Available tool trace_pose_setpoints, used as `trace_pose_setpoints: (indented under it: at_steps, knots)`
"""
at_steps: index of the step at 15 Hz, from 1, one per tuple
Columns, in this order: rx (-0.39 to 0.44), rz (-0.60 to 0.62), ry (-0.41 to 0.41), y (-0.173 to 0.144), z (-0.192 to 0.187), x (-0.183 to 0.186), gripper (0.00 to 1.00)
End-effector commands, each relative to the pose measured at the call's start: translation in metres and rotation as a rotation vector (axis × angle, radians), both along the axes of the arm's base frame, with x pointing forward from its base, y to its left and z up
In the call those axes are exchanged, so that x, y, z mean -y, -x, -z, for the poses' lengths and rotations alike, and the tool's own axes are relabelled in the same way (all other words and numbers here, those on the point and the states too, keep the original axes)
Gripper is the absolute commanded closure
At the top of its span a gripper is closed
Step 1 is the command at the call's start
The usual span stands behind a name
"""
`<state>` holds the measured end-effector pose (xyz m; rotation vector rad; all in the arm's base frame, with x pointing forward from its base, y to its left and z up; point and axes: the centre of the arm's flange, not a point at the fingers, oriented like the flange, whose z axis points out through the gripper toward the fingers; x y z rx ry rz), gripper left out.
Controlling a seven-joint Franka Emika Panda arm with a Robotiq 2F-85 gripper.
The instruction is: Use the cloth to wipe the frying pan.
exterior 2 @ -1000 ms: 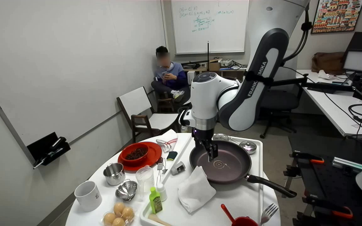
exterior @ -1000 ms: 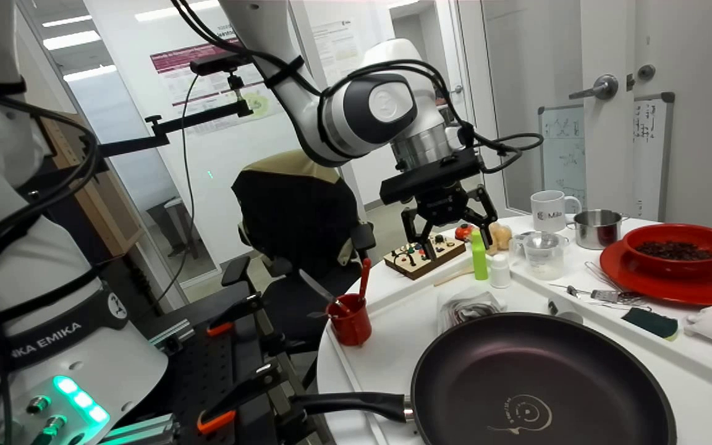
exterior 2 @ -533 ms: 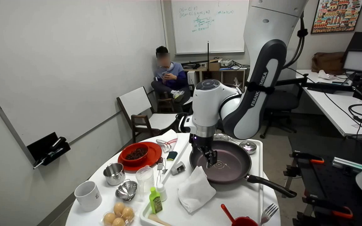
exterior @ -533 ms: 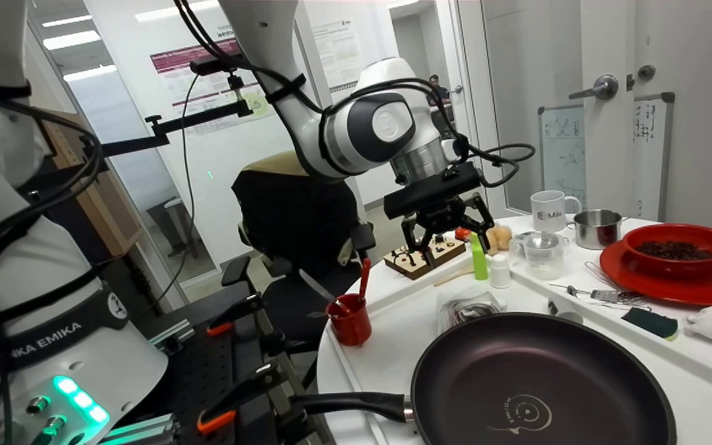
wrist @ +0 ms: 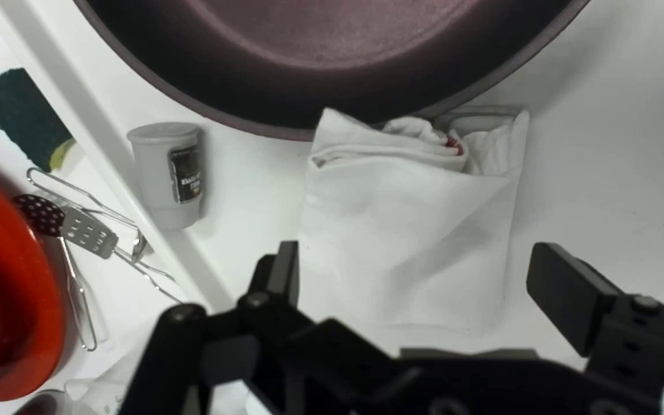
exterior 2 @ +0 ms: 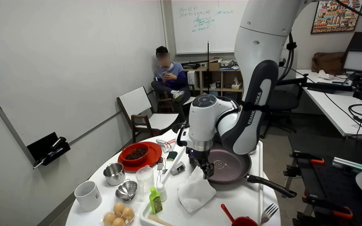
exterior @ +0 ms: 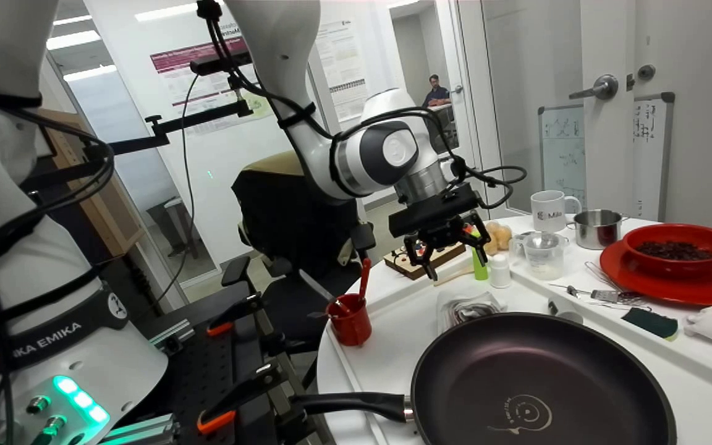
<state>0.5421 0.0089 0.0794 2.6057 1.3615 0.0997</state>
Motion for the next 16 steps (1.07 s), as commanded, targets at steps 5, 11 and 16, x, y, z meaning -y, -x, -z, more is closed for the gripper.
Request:
trace_pose_setpoints:
  at_steps: [5,11,16]
  knots:
    - [0.030,0.004,0.075,-0.027,0.047,-0.024,0.02]
    - [0.015,0.013,0.115,-0.040,0.070,-0.026,0.02]
    - [-0.040,0.025,0.132,-0.041,0.086,-0.021,0.03]
